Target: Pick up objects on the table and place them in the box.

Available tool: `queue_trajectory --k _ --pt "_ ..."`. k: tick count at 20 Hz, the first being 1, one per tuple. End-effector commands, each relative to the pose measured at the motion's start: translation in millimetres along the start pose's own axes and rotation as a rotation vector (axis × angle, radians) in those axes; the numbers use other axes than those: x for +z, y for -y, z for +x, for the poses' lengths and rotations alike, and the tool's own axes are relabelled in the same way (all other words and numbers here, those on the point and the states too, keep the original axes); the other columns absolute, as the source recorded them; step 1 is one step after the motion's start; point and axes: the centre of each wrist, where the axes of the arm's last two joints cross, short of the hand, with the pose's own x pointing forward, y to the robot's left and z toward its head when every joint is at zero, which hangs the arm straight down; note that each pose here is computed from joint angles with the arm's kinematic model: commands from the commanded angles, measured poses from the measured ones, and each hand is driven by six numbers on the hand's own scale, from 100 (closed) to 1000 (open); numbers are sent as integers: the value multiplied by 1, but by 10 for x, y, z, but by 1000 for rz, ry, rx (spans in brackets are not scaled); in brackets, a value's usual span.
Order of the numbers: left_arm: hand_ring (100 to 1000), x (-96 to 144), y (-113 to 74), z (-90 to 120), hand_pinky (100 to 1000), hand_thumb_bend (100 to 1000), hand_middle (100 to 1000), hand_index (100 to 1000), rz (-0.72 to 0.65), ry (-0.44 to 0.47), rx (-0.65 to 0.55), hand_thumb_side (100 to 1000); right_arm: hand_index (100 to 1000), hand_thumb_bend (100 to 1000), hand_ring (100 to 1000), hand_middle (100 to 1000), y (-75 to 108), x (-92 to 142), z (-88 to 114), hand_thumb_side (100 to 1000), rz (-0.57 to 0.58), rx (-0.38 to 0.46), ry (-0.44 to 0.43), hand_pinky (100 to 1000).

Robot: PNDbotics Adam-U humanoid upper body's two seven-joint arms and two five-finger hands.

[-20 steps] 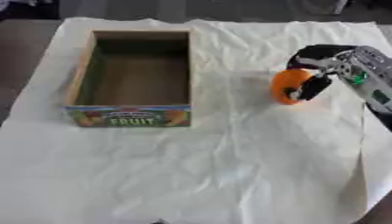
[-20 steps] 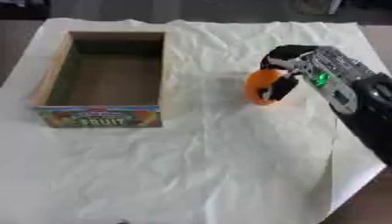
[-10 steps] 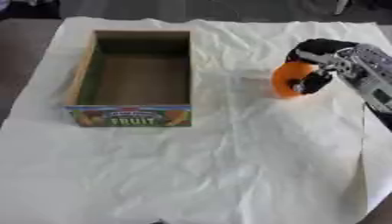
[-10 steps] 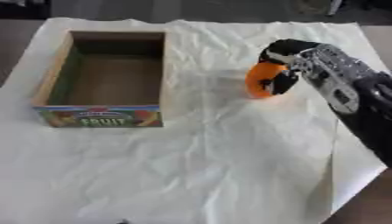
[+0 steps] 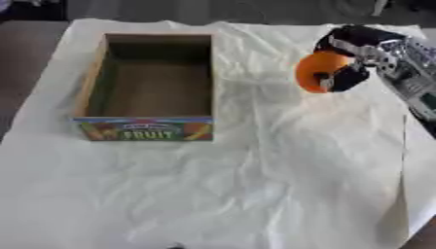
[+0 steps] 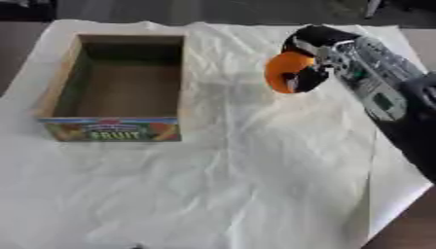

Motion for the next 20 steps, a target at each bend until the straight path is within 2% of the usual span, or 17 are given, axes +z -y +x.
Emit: queue_trajectory --k 1,6,11,15,20 --pt "696 -29 -10 55 317 100 844 705 -9 23 0 748 682 100 777 581 343 127 80 100 -123 14 29 811" --pt "696 -28 -12 55 317 100 844 704 -14 23 -2 748 677 100 773 575 633 159 331 100 -228 33 97 812" --pt "696 -39 -1 63 317 100 844 704 -20 30 3 748 687 100 772 584 868 80 634 103 -308 38 159 815" --pt "696 -54 24 75 318 100 844 704 -25 37 16 747 686 100 767 580 963 -74 874 100 -345 22 192 816" --pt "697 -76 59 93 318 100 844 704 -33 48 33 748 683 100 761 572 976 -298 1168 100 -365 -14 223 817"
